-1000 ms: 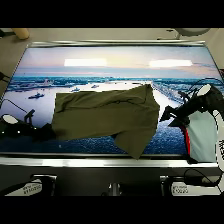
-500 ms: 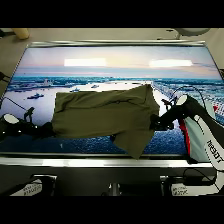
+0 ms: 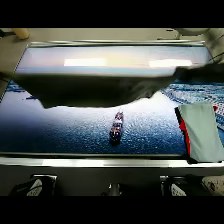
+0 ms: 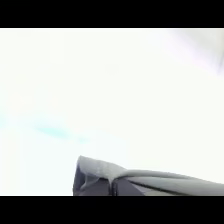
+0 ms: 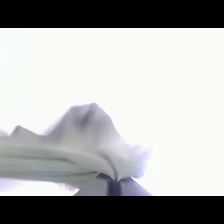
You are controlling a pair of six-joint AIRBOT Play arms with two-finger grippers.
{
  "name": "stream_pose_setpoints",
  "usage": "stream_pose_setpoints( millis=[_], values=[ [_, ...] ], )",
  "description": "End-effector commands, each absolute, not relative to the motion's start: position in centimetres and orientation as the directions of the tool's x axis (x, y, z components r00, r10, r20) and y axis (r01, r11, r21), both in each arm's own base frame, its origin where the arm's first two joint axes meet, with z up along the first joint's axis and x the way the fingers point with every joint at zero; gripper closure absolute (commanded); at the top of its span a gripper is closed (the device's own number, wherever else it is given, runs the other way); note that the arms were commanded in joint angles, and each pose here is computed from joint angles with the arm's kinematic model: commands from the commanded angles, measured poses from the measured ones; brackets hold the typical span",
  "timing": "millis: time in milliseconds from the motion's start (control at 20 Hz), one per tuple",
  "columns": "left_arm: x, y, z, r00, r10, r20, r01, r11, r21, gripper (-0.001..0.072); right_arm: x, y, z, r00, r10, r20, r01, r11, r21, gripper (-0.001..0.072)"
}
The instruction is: Fold the shirts.
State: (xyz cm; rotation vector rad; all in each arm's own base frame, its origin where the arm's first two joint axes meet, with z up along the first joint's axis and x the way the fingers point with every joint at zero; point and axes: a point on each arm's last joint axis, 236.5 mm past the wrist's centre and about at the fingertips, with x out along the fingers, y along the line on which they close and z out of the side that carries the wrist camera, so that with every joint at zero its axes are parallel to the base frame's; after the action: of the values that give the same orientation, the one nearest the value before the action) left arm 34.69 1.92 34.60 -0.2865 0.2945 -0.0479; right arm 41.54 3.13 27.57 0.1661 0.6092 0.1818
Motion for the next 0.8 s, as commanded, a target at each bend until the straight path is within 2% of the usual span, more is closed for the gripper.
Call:
stream_pose_setpoints(
  millis=[0,50,150,300,450,500,600,700,750],
  values=[
    [18.3,-2.0,57.6,0.925,-0.037,0.377,0.097,0.985,-0.141,0.0683,26.2,0.9,53.0,0.989,0.05,0.141,-0.049,0.999,-0.011,0.0689],
    [15.3,-3.1,59.1,0.9,-0.046,0.433,0.109,0.987,-0.122,0.0683,22.0,1.0,55.3,0.972,0.039,0.234,-0.034,0.999,-0.027,0.0689],
    [12.3,-4.1,59.6,0.882,-0.051,0.468,0.121,0.985,-0.119,0.0683,17.7,0.8,55.7,0.965,0.012,0.262,-0.007,1.0,-0.02,0.0689],
    [13.7,-2.7,58.0,0.918,-0.003,0.398,0.048,0.993,-0.104,0.0683,16.8,-0.1,53.9,0.981,-0.03,0.194,0.033,0.999,-0.009,0.0689],
    [17.8,-1.6,54.5,0.973,0.007,0.231,0.021,0.993,-0.116,0.0683,18.9,-0.6,52.2,0.993,-0.043,0.112,0.045,0.999,-0.011,0.0688],
    [19.8,-1.2,52.3,0.991,0.002,0.132,0.013,0.993,-0.114,0.0683,20.1,-0.7,50.9,0.998,-0.043,0.053,0.043,0.999,0.0,0.0688],
    [24.5,0.2,46.2,0.993,-0.005,-0.12,-0.008,0.994,-0.11,0.0683,23.9,-1.0,45.8,0.985,-0.039,-0.165,0.041,0.999,0.008,0.0688],
    [29.6,2.1,38.2,0.925,-0.021,-0.38,-0.039,0.988,-0.149,0.0683,28.4,-1.1,38.1,0.884,-0.017,-0.467,0.031,0.999,0.022,0.0687],
    [31.9,2.7,33.9,0.87,-0.043,-0.491,-0.044,0.986,-0.164,0.0683,30.4,-0.8,33.5,0.782,0.013,-0.623,0.016,0.999,0.041,0.0687]
  ],
)
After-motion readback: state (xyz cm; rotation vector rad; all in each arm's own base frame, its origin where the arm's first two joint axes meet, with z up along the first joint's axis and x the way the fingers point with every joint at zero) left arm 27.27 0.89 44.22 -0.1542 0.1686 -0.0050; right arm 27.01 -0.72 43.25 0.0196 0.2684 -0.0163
